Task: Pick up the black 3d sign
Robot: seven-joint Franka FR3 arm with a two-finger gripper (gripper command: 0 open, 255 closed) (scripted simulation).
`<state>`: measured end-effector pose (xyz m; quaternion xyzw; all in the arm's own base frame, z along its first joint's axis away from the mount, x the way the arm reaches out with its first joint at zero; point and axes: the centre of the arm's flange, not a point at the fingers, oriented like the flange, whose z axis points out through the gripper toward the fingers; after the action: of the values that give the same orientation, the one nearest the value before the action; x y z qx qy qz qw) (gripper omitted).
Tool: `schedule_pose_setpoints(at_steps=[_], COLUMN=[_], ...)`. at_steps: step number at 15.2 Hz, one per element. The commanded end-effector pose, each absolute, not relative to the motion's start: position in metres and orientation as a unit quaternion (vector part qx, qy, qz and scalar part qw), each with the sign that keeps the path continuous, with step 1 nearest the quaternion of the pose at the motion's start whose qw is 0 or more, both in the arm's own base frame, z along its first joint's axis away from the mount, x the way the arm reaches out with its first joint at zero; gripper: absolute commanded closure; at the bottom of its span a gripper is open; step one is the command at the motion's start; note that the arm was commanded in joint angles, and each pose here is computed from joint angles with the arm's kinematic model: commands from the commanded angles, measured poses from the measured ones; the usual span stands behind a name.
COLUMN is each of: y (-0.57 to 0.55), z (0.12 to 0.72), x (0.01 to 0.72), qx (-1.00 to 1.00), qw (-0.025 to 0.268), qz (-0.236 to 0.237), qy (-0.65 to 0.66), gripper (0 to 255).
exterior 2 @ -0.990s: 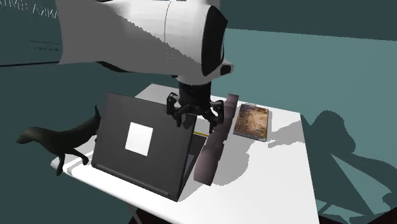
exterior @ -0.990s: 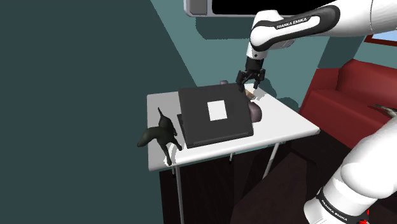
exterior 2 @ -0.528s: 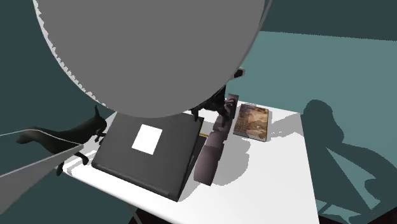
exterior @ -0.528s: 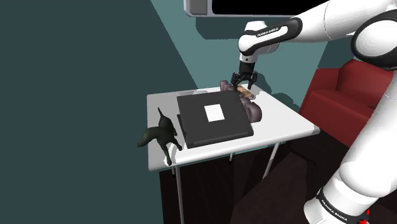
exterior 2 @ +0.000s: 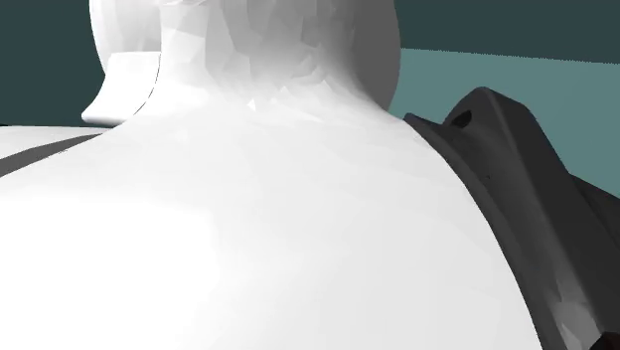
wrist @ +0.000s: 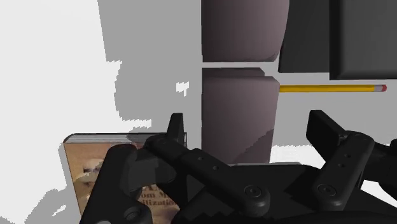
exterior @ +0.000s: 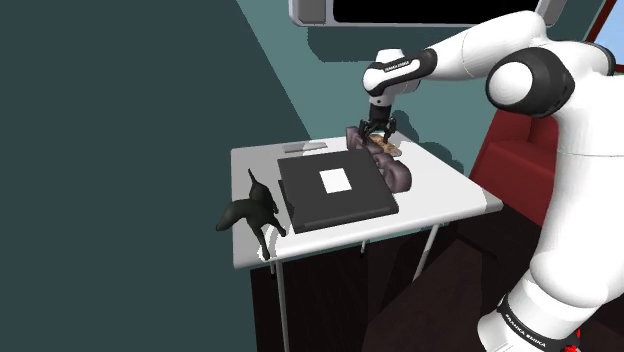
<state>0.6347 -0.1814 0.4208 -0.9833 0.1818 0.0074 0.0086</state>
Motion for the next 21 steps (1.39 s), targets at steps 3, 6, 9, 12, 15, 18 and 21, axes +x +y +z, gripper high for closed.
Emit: schedule_pose_setpoints(at_steps=[3,6,9,12,15,18,21], y=[-0.184,-0.184,-0.184,-0.184,-0.184,-0.184,-0.184], z=[0.4,0.381,0.381,0.381,0.38,0.381,0.397], x=[0.637,0.637,0.637,0.637,0.637,0.637,0.637], qx=[-0.983,-0.983,-0.983,-0.983,-0.983,-0.983,-0.983], qw=[0.009,0.009,0.009,0.009,0.009,0.009,0.009], qz=[0.008,0.008,0.008,0.008,0.008,0.008,0.008], qy=[0.183,0.183,0.183,0.183,0.183,0.183,0.183], gripper=[0,0,255,255,255,255,255])
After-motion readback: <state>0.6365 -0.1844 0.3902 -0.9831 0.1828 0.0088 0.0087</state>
